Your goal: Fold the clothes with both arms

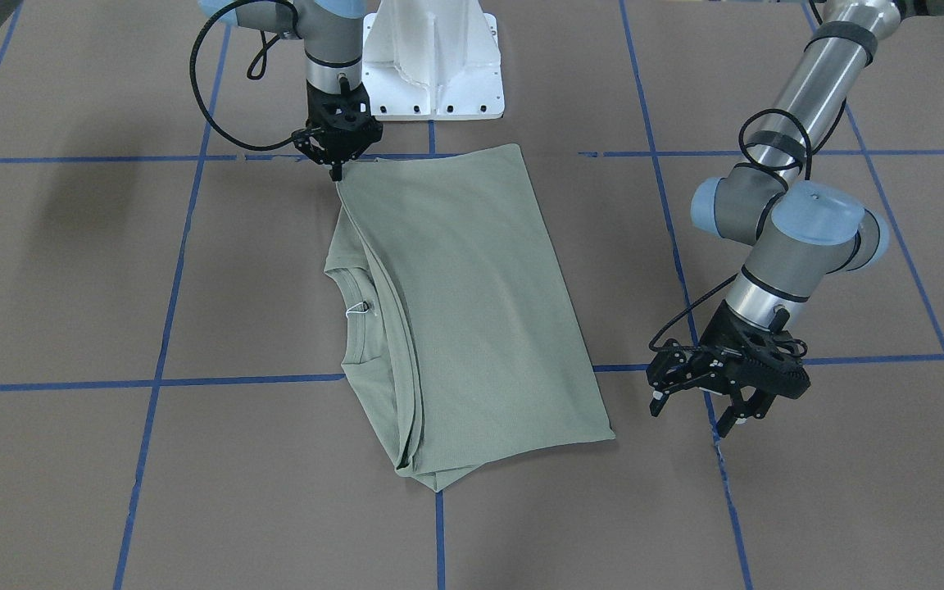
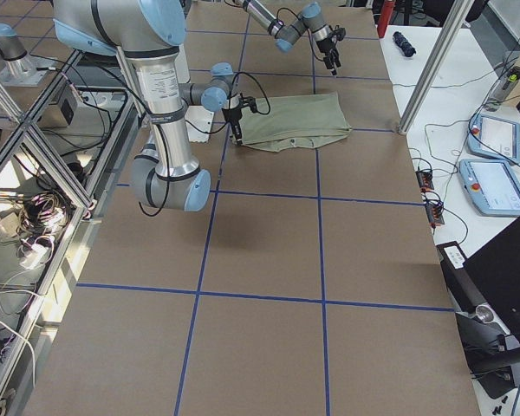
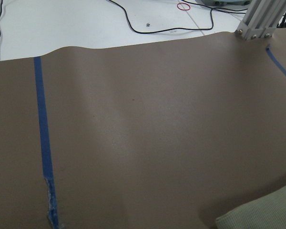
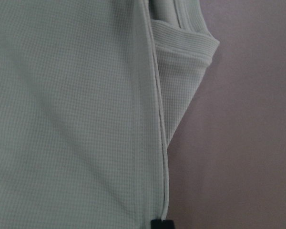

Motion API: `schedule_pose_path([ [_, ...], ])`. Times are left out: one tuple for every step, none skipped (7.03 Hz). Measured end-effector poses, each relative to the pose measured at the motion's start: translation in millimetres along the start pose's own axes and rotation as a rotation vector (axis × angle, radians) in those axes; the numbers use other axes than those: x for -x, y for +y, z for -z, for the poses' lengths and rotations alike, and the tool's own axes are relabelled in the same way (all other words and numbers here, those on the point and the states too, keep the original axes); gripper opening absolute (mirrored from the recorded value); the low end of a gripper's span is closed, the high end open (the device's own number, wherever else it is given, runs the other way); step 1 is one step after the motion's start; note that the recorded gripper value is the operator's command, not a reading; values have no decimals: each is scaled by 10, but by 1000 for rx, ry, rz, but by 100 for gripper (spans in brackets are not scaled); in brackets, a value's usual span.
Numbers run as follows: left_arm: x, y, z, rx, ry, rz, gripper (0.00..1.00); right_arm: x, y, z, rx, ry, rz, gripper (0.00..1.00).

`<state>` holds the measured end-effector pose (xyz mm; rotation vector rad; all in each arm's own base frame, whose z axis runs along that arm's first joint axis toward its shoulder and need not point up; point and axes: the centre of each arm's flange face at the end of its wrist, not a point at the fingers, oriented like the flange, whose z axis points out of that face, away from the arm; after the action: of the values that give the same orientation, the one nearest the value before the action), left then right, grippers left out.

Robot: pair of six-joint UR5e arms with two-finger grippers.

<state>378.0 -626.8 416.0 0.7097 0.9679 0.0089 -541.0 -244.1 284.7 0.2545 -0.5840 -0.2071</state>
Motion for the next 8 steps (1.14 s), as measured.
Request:
schedule_pose_path([
  [-3,3,-2,0,0,0,100,-5,62,-25,5,4,-55,100],
  [-5,5,-3,1,0,0,100,18,117,-40,7,4,-97,100],
  [-6,7,-4,1,1,0,100,40,137,-35,8,-1,-119,100],
  [-10,7,-3,1,2,-1,100,37,87,-18,2,-5,-131,100],
  [-36,-3,12,1,7,-1,100,-4,-64,26,-12,-11,-152,100],
  [-110,-17,65,11,31,14,100,-64,-266,107,-43,-42,-184,100],
  [-209,5,175,29,66,59,100,-101,-397,188,-79,-110,-226,100],
  [-352,153,355,52,100,114,100,-138,-444,254,-111,-207,-288,100],
])
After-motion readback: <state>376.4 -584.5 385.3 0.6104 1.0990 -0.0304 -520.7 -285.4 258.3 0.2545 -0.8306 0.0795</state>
